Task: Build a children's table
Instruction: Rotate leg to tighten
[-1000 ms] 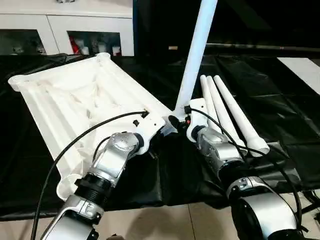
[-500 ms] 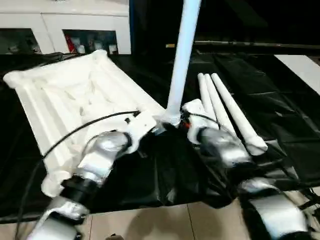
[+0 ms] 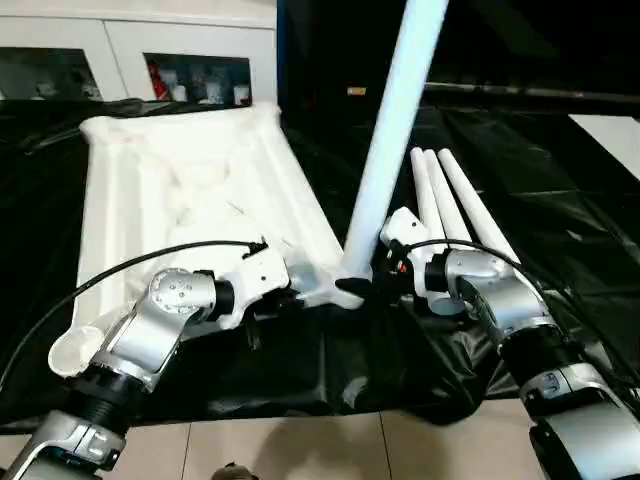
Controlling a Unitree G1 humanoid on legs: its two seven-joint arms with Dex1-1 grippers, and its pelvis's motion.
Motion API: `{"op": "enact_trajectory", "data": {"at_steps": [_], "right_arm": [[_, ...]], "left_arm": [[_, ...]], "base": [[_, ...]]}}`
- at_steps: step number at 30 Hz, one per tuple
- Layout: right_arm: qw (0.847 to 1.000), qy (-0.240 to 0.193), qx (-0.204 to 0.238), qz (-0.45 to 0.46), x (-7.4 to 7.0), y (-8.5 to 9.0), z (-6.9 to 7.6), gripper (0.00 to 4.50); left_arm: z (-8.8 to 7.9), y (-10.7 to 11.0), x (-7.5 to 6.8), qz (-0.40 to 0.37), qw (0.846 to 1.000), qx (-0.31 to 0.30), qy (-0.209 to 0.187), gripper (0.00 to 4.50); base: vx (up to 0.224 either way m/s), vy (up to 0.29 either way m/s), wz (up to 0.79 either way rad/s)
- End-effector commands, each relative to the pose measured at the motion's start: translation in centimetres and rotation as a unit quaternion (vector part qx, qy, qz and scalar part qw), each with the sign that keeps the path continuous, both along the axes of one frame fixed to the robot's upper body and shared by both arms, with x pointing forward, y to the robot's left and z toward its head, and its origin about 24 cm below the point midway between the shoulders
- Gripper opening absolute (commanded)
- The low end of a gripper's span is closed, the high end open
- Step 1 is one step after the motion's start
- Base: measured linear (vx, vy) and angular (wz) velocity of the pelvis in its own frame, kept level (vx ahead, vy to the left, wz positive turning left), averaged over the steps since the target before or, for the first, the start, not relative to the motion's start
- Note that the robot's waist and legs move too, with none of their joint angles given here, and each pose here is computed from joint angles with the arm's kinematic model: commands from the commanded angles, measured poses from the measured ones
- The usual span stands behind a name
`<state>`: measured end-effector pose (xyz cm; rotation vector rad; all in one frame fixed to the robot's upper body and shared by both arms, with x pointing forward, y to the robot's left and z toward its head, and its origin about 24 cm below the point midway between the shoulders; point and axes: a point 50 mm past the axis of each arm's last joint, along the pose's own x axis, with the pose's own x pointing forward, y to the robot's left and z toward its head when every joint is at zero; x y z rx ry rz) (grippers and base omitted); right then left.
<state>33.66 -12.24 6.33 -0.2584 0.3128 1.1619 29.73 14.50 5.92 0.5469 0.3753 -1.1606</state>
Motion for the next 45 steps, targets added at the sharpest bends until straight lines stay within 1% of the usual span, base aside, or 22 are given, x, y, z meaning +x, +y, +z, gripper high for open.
{"op": "enact_trajectory", "data": {"at_steps": [1, 3, 5, 6, 10, 11, 12, 13, 16, 19, 27, 30, 33, 34, 36, 37, 38, 40, 41, 42, 45], "right_arm": [[1.0, 0.005, -0.015, 0.012, -0.3, -0.1, -0.4, 4.11], [1.0, 0.005, -0.013, 0.011, -0.3, 0.0, -0.4, 4.11], [1.0, 0.006, -0.011, 0.01, -0.3, 0.1, -0.4, 3.85], [1.0, 0.006, -0.011, 0.011, -0.3, 0.1, -0.4, 3.85], [1.0, 0.013, -0.013, 0.018, -0.5, 0.1, -0.5, 3.5], [1.0, 0.013, -0.014, 0.018, -0.5, 0.1, -0.5, 3.5], [1.0, 0.013, -0.014, 0.018, -0.6, 0.1, -0.5, 3.24], [1.0, 0.014, -0.017, 0.019, -0.6, 0.1, -0.6, 3.24], [0.999, 0.016, -0.02, 0.022, -0.7, 0.1, -0.8, 2.92], [0.999, 0.018, -0.022, 0.022, -0.8, 0.0, -1.0, 2.79], [0.999, 0.024, -0.017, 0.013, -0.8, 0.1, -1.2, 2.74], [0.999, 0.039, -0.005, -0.036, -0.6, 0.0, -2.1, 2.74], [0.989, 0.047, -0.002, -0.138, 0.0, 0.0, -3.5, 2.74], [0.975, 0.055, 0.014, -0.214, 0.5, 0.1, -4.1, 2.74], [0.96, 0.061, 0.024, -0.272, 0.8, 0.3, -4.5, 2.73], [0.944, 0.066, 0.026, -0.323, 1.0, 0.5, -4.9, 2.73], [0.933, 0.069, 0.025, -0.352, 1.1, 0.6, -5.2, 2.73], [0.917, 0.081, 0.042, -0.388, 1.2, 2.0, -5.4, 2.73], [0.913, 0.086, 0.05, -0.396, 1.2, 2.7, -5.4, 2.73], [0.912, 0.085, 0.055, -0.399, 1.2, 3.5, -5.2, 2.73], [0.916, 0.072, 0.063, -0.389, 1.4, 5.6, -4.7, 2.73]], "left_arm": [[0.5, -1.1, -0.4, -0.031, 0.999, -0.016, -0.009, 0.0], [0.5, -1.1, -0.4, -0.031, 0.999, -0.016, -0.006, 0.0], [0.5, -1.1, -0.5, -0.032, 0.999, -0.016, -0.004, 0.0], [0.5, -1.0, -0.5, -0.032, 0.999, -0.016, -0.004, 0.0], [0.4, -0.9, -0.6, -0.031, 0.999, -0.014, 0.0, 0.0], [0.4, -0.9, -0.6, -0.031, 0.999, -0.014, 0.001, 0.0], [0.4, -0.9, -0.6, -0.031, 0.999, -0.014, 0.001, 0.0], [0.4, -0.8, -0.6, -0.031, 0.999, -0.013, 0.002, 0.0], [0.3, -0.8, -0.6, -0.03, 0.999, -0.012, 0.003, 0.0], [0.3, -0.8, -0.6, -0.03, 0.999, -0.011, 0.004, 0.0], [0.2, -0.7, -0.6, -0.028, 0.999, -0.011, 0.009, 0.0], [0.0, -0.8, -0.1, 0.007, 1.0, -0.011, 0.004, 0.0], [-0.4, -1.3, 1.0, 0.072, 0.997, -0.014, -0.011, 0.0], [-0.7, -1.7, 1.4, 0.098, 0.995, -0.009, -0.015, 0.0], [-0.9, -2.1, 1.7, 0.118, 0.993, -0.004, -0.016, 0.0], [-1.2, -2.6, 2.1, 0.142, 0.99, -0.001, -0.017, 0.0], [-1.3, -2.9, 2.3, 0.157, 0.987, 0.002, -0.018, 0.0], [-1.4, -4.3, 2.8, 0.199, 0.98, -0.007, -0.014, 0.0], [-1.4, -4.9, 2.9, 0.214, 0.977, -0.012, -0.014, 0.0], [-1.4, -5.6, 3.0, 0.222, 0.975, -0.016, -0.011, 0.0], [-1.4, -6.9, 3.2, 0.238, 0.971, -0.021, -0.009, 0.0]], "base": [[0.0, 0.0, 0.0], [0.0, 0.0, 0.0], [0.0, 0.0, 0.0], [0.0, 0.0, 0.0], [0.0, 0.0, 0.0], [0.0, 0.0, 0.0], [0.0, 0.0, 0.0], [0.0, 0.0, 0.0], [0.0, 0.0, 0.0], [0.0, 0.0, 0.0], [0.0, 0.0, 0.0], [0.0, 0.0, 0.0], [0.0, 0.0, 0.0], [0.0, 0.0, 0.0], [0.0, 0.0, 0.0], [0.0, 0.0, 0.0], [0.0, 0.0, 0.0], [0.0, 0.0, 0.0], [0.0, 0.0, 0.0], [0.0, 0.0, 0.0], [0.0, 0.0, 0.0]]}}
